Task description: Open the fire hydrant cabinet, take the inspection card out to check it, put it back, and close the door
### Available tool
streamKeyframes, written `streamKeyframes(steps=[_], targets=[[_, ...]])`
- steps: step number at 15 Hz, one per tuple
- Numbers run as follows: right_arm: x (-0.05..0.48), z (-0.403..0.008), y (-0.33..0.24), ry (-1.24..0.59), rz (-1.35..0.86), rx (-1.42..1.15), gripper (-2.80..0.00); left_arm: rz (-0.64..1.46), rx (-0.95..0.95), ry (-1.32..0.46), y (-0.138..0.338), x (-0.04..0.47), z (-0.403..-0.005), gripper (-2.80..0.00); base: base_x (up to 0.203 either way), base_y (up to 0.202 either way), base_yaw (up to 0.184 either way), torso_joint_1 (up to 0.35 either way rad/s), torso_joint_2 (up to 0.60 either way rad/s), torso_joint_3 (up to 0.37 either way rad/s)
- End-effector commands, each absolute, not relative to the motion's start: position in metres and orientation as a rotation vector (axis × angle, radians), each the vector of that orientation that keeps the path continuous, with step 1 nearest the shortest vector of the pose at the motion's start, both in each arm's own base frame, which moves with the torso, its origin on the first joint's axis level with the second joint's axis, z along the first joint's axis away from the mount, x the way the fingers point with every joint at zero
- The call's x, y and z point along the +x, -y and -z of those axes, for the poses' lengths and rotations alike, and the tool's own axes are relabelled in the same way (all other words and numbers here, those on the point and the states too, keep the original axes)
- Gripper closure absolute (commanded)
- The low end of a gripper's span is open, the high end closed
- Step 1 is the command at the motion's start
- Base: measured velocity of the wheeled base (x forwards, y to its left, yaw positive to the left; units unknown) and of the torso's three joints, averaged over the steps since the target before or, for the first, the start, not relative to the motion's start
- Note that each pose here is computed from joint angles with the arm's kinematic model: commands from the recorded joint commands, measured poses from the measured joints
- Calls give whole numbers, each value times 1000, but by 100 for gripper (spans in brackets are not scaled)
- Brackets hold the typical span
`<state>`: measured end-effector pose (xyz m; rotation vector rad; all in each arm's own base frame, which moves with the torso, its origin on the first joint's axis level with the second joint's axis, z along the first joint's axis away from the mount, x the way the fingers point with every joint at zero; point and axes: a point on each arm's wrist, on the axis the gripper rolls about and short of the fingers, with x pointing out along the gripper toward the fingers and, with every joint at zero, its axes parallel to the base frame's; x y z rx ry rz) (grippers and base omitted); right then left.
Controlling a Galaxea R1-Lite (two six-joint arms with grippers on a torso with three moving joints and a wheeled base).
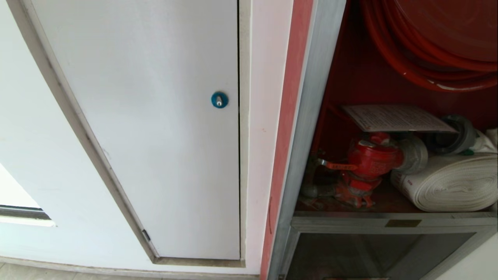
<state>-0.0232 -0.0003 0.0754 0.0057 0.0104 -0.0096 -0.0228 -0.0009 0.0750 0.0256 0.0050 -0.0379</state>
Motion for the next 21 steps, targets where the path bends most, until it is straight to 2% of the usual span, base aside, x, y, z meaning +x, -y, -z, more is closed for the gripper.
streamKeyframes(steps=[1,11,17,21], targets=[[-23,-75,0,-12,9,6,0,38,26,-6,1,-23,-75,0,0,0,0,0,0,0],[-24,-79,1,-11,17,11,0,38,26,-6,1,-23,-75,0,0,0,0,0,0,0],[-19,-134,0,-4,6,13,0,38,26,-6,1,-23,-75,0,0,0,0,0,0,0],[-6,-162,0,-44,-24,-118,0,38,26,-6,1,-23,-75,0,0,0,0,0,0,0]])
